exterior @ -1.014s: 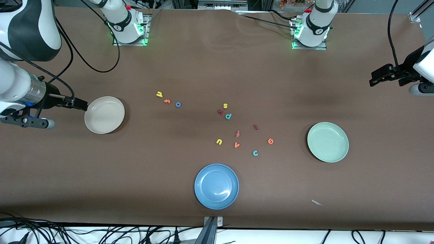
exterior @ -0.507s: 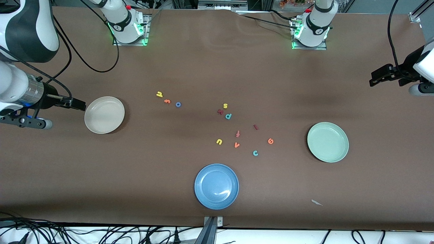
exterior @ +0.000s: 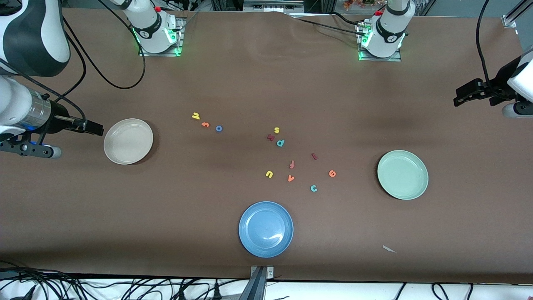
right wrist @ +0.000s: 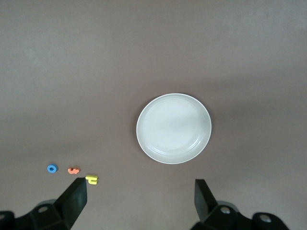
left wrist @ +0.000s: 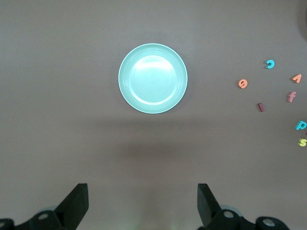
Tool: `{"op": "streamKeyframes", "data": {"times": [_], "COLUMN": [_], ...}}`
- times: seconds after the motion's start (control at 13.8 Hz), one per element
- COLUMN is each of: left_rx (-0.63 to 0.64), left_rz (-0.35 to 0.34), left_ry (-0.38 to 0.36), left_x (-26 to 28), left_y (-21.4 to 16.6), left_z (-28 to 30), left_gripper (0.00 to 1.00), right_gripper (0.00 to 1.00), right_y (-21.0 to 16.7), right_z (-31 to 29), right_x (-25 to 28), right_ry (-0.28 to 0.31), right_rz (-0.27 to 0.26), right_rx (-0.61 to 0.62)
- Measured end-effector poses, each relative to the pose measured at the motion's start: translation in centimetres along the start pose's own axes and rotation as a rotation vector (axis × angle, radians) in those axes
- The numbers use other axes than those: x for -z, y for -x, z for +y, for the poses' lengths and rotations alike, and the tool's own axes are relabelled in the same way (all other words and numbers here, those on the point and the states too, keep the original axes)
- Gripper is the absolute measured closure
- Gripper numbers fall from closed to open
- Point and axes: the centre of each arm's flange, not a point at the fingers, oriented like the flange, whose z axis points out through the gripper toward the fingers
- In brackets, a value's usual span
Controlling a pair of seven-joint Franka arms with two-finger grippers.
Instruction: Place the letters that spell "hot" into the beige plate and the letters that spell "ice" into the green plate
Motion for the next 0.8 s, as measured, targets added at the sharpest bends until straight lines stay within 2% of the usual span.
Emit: {"op": "streamKeyframes", "data": {"times": [0.43, 0.8], "left_rx": [0.000, 0.000], "left_rz": [0.001, 0.001], "left_ry": [0.000, 0.000], "left_x": [-0.03, -0.07], "left_y": [-0.03, -0.05], "left_z": [0.00, 0.00], "left_gripper": [0.00, 0.00], "right_gripper": [0.00, 0.00], "right_y": [-0.10, -0.47], "right_z": [-0.03, -0.44], "right_x": [0.08, 0.36], "right_ry": [-0.002, -0.011], "right_rz": [0.009, 0.049], "right_rx": [0.000, 0.005]}}
